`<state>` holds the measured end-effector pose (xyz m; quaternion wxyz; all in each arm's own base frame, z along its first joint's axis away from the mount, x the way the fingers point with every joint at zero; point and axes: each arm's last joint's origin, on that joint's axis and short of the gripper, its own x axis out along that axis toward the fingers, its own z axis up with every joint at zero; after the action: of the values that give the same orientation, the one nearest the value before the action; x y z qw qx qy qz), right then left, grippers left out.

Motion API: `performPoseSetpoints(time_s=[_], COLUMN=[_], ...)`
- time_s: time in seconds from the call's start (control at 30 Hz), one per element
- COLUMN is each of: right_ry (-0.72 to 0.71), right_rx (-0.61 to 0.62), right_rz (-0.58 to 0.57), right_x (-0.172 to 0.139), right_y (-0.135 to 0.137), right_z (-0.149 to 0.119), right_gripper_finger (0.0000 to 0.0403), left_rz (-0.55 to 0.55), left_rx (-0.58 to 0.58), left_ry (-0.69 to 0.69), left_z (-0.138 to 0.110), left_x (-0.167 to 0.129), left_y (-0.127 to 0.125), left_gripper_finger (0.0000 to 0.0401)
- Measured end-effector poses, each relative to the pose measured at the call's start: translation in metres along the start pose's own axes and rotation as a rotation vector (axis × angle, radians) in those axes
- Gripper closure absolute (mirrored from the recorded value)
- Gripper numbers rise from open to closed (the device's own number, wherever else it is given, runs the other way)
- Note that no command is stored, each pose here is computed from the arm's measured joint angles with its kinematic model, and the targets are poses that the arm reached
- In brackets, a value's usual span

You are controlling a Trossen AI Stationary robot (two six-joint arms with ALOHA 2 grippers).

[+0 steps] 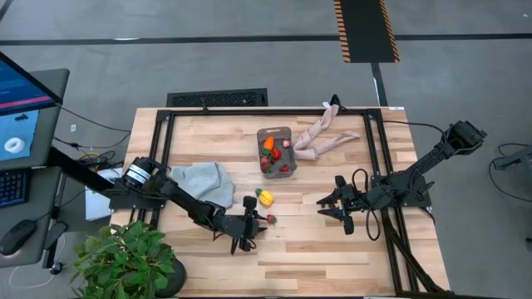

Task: Pick and placing Produce into tupperware
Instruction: Put the red strawberry into the black bin

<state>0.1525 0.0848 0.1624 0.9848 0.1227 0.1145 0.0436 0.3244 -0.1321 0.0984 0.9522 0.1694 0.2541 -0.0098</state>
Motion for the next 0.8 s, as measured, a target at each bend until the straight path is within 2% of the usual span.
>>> performPoseSetpoints(time_s=[0.17, 0.43, 0.53, 0.63, 0.8], right_ry=[0.0, 0.0, 0.001, 0.002, 0.002], right_rx=[0.0, 0.0, 0.0, -0.001, -0.001], right_rz=[0.0, 0.0, 0.0, -0.001, -0.001], right_x=[0.0, 0.0, 0.0, 0.0, 0.0], right_y=[0.0, 0.0, 0.0, 0.0, 0.0], right_z=[0.0, 0.0, 0.0, 0.0, 0.0], right_gripper_finger=[0.0235, 0.0235, 0.0235, 0.0235, 0.0235], left_rz=[-0.013, 0.009, -0.021, -0.066, -0.068], left_rx=[-0.055, -0.103, -0.108, -0.12, -0.12], left_ry=[0.005, 0.007, 0.017, 0.037, 0.089], left_z=[-0.001, -0.001, 0.003, 0.008, 0.011], left_x=[0.005, 0.008, 0.012, 0.016, 0.021], left_y=[0.01, 0.019, 0.023, 0.026, 0.033], left_gripper_finger=[0.0241, 0.0173, 0.0154, 0.0145, 0.0142])
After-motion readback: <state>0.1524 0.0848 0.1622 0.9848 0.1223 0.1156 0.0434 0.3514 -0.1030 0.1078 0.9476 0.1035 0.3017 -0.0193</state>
